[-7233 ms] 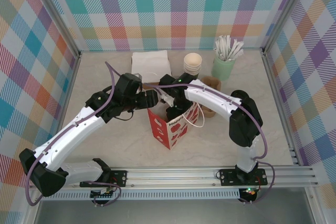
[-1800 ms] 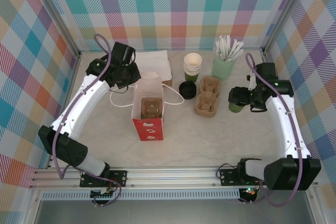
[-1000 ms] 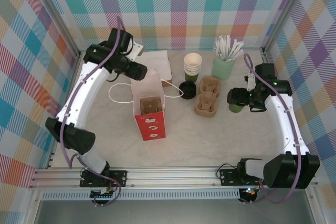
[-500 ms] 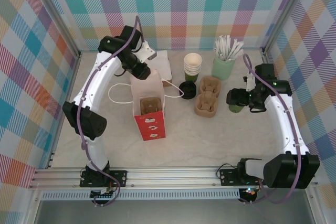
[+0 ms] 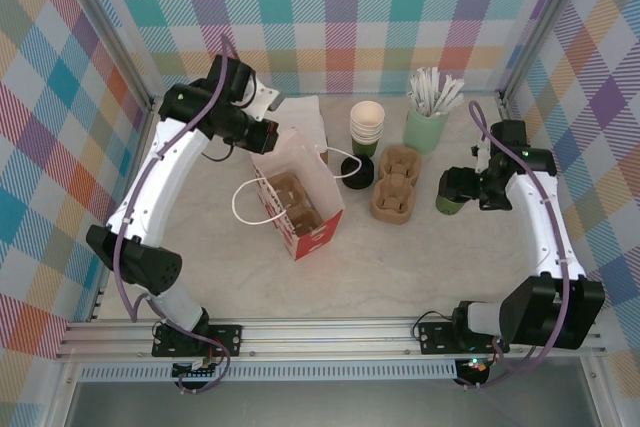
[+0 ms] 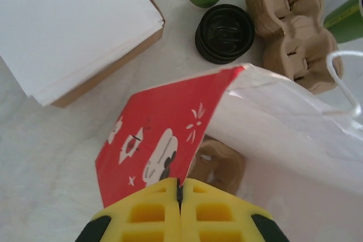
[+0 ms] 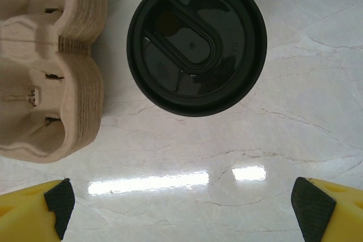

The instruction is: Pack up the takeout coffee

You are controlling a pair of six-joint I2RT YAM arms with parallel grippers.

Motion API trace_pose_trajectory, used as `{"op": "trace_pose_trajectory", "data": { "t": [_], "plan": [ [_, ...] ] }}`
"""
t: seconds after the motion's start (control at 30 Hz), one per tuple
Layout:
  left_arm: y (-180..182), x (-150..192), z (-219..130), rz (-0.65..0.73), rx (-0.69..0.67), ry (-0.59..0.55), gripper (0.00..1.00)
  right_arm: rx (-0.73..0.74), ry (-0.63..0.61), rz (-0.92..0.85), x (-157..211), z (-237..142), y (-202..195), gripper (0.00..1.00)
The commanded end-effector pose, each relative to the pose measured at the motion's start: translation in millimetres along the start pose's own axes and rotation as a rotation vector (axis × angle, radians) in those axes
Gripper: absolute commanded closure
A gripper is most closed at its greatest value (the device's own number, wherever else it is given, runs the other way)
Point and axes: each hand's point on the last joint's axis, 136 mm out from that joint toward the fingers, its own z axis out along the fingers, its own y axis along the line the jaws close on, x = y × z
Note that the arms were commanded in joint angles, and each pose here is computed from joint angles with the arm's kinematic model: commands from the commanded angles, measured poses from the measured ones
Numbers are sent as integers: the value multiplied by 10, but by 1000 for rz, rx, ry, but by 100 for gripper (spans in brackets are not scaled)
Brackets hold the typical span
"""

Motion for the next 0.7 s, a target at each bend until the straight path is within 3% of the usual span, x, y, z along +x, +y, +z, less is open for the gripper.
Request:
{"op": "trace_pose_trajectory", "data": {
  "t": [0.0,0.27,0.47,0.67],
  "plan": [
    [-106,-55,95,-209,65,-43,100,-9,20,28,-13,100,-6,0],
    [3,17,243,-263,25,-19,96,-23,111,38,12,387,0,0],
    [76,-9,111,-244,-13,-46,57,29,151,43,-32,546,-97,0],
    [72,30,-123,-234,-26,-107,32,31,182,35,-97,686,-107,0]
  ]
}}
